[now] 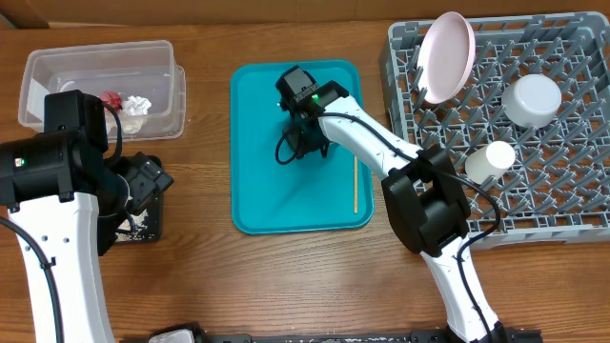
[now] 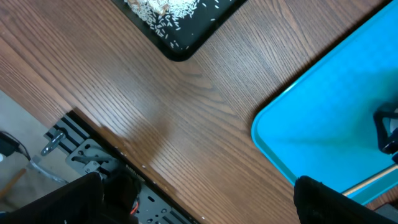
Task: Sort waste into correct bins and load items into the dishwasher
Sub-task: 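Lower the right gripper and grasp the pink saucer rim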
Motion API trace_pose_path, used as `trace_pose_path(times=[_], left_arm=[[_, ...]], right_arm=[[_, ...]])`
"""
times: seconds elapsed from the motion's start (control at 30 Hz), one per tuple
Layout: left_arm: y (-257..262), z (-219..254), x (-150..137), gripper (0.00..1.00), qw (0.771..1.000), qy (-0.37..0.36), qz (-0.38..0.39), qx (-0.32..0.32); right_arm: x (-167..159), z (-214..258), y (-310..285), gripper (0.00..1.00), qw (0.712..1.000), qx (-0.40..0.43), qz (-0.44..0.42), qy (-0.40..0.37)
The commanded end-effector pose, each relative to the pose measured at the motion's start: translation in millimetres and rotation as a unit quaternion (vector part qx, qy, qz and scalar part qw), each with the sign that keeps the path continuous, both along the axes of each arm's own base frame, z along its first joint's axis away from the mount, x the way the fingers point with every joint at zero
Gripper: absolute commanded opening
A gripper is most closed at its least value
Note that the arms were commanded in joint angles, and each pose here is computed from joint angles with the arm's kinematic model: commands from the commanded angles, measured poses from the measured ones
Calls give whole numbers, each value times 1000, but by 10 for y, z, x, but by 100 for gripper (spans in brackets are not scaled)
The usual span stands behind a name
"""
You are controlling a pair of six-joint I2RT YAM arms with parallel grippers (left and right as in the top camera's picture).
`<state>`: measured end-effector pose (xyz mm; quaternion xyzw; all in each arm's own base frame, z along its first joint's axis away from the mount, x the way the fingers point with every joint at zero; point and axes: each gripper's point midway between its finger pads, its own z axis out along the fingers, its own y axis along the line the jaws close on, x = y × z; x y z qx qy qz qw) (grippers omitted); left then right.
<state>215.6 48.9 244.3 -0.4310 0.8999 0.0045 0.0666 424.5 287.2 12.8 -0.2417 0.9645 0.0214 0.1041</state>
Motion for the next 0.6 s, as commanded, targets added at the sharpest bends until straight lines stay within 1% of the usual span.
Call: trace_pose_path(times=[0.0, 0.17, 0.23, 0.3, 0.33, 0.43, 0.5, 0.57], left_arm=[[28, -12, -1, 100, 1000, 4, 4, 7], [28, -12, -1, 100, 1000, 4, 4, 7], [28, -12, -1, 100, 1000, 4, 4, 7], [28, -12, -1, 100, 1000, 4, 4, 7], [28, -12, -1, 100, 1000, 4, 4, 7], [28, -12, -1, 100, 1000, 4, 4, 7], [28, -12, -1, 100, 1000, 4, 4, 7], [28, -12, -1, 100, 1000, 4, 4, 7]], right_arm=[[-69, 58, 115, 58, 1000, 8, -10, 6], [-248, 243, 244, 57, 1000, 8, 0, 9], [-294, 351, 314, 53, 1000, 14, -3, 5], [-341, 445, 370, 43, 1000, 18, -5, 3], [-368, 471, 385, 39, 1000, 18, -2, 3], [-428, 479, 367, 35, 1000, 12, 0, 11], [-453, 472, 346, 35, 1000, 9, -7, 17], [-469, 468, 338, 32, 1000, 8, -17, 22]])
